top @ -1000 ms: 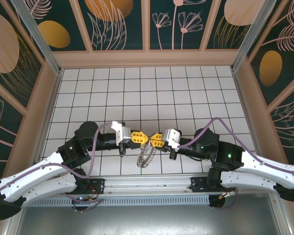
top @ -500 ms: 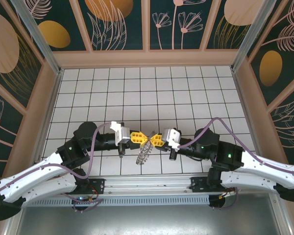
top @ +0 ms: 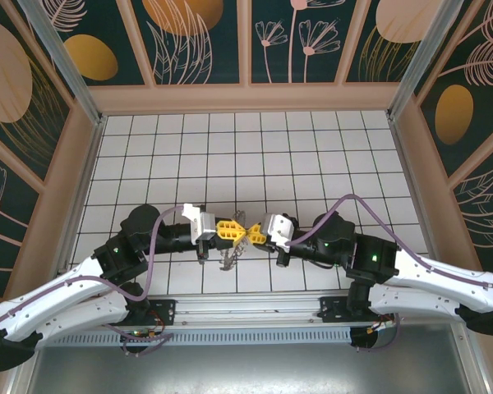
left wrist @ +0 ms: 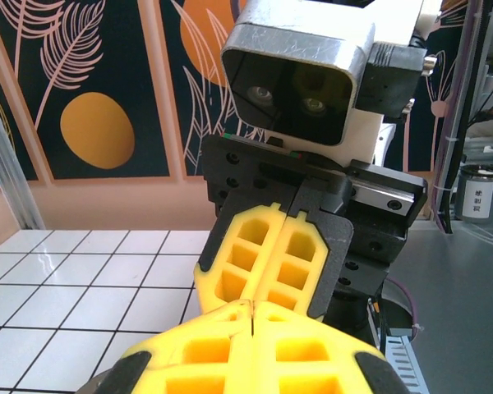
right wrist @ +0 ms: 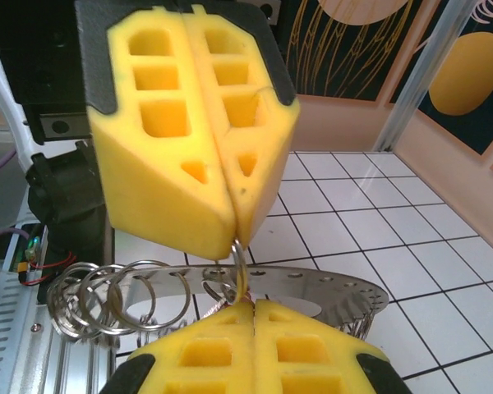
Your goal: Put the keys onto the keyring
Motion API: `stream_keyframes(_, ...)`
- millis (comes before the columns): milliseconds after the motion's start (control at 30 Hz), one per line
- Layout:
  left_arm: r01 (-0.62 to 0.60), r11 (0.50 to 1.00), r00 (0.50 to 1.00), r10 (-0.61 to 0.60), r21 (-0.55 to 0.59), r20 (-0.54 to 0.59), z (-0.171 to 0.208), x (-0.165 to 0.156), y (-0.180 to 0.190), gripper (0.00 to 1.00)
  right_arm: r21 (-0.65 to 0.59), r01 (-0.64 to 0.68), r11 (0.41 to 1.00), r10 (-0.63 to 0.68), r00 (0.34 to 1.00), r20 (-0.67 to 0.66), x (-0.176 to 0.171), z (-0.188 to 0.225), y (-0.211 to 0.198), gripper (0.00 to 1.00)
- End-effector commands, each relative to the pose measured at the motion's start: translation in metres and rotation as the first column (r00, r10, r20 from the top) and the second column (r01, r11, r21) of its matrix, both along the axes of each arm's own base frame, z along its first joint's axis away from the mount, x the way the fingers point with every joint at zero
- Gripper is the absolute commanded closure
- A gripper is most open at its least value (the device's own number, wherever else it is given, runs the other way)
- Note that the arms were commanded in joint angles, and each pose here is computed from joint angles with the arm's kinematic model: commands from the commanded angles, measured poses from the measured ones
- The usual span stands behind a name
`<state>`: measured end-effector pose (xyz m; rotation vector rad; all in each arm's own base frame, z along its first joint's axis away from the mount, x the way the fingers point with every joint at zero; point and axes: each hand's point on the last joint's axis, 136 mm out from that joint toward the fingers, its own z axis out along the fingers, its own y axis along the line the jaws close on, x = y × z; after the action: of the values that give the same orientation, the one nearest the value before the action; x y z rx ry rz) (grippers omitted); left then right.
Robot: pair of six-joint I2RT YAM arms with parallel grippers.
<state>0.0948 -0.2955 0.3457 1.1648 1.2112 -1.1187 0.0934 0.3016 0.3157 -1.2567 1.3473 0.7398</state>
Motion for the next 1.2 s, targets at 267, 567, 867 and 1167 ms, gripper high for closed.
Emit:
stream_keyframes(267,0.027,0.994,0.997,-0.019,-0.108,0.076,0.033,-0.01,0.008,1.0,0.068,0.034,0.997,-0.034,0.999,0.002,0.002,0.016,-0.01,0.91)
stream_keyframes(567,0.026,0.994,0.997,-0.018,-0.106,0.082,0.036,-0.011,0.01,1.0,0.115,0.03,0.993,-0.025,0.999,-0.045,-0.004,0.007,-0.019,0.57)
stream_keyframes(867,0.041,0.994,0.997,-0.033,-0.103,0.075,0.036,-0.012,0.008,1.0,0.137,-0.007,0.991,0.012,0.999,-0.034,-0.007,0.002,-0.01,0.56)
stream_keyframes(1167,0.042,0.993,0.997,-0.034,-0.107,0.074,0.038,-0.012,0.008,1.0,0.16,-0.08,0.984,0.088,0.995,-0.048,-0.018,-0.001,0.0,0.55)
